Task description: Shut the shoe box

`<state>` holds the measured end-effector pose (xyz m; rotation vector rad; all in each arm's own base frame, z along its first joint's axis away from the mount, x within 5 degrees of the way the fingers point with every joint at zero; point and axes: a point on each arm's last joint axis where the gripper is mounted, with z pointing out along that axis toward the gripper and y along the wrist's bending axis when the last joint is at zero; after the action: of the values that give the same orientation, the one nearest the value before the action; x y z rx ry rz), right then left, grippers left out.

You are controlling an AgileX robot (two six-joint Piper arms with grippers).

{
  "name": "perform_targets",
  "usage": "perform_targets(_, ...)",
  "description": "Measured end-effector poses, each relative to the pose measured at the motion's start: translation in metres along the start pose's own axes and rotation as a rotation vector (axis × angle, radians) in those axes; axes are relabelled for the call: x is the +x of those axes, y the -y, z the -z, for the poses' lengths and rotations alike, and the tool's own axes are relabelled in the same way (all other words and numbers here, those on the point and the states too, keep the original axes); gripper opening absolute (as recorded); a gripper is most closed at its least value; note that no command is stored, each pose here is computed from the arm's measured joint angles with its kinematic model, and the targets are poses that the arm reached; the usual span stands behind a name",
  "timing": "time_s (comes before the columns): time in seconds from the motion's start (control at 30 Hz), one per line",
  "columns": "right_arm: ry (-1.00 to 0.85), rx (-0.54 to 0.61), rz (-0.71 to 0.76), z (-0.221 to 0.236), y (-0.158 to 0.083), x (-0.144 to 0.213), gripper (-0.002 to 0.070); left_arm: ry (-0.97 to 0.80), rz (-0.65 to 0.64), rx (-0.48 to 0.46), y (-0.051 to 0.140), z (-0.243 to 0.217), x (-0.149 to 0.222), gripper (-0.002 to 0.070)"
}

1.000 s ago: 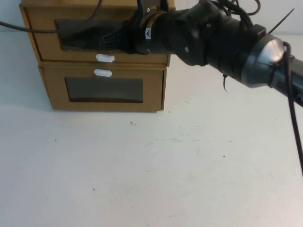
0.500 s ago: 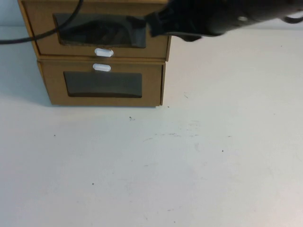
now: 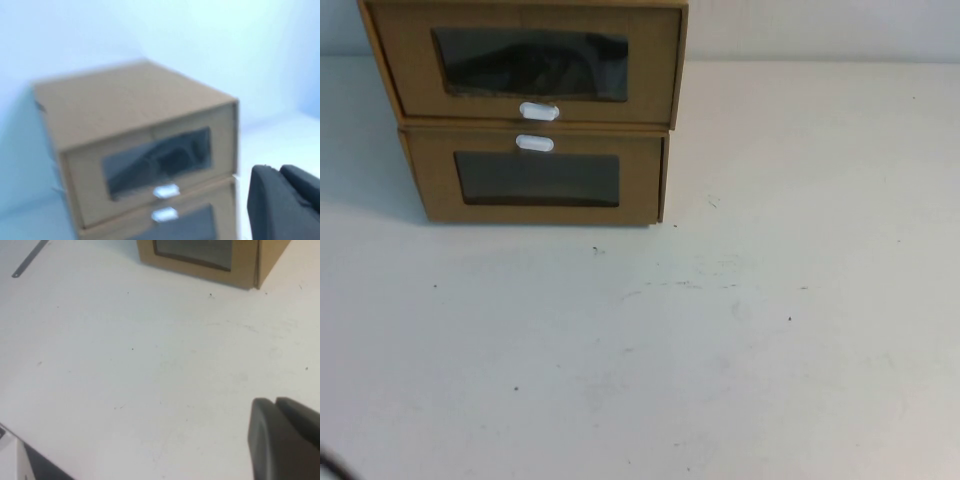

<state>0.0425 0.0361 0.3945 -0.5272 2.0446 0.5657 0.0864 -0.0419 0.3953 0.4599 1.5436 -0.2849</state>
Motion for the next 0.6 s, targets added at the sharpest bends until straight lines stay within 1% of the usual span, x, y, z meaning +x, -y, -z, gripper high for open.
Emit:
perform_targets(0.13, 0.069, -0.018, -0.078, 0.019, 0.011, 0.045, -0.0011, 0.152, -0.017, -0.094, 0.017, 0.046, 0.039, -0.0002)
perform_targets(0.27, 0.076, -0.021, -0.101, 0.017, 0.016, 0.067, -0.0011, 0.19, 0.01, -0.107, 0.027, 0.062, 0.072, -0.0002)
perform_targets(0.37, 0.079, -0.023, -0.098, 0.008, 0.017, 0.073, -0.0011, 0.163, 0.007, -0.125, 0.027, 0.059, 0.093, -0.0002)
perform_targets(0.47, 0.153, -0.044, -0.071, -0.007, 0.016, 0.074, -0.0011, 0.124, 0.016, -0.17, 0.021, 0.051, 0.116, -0.0005)
perform_targets(0.6, 0.337, -0.097, -0.06, -0.034, 0.016, 0.077, -0.0011, 0.075, 0.048, -0.246, 0.013, 0.041, 0.15, -0.0005)
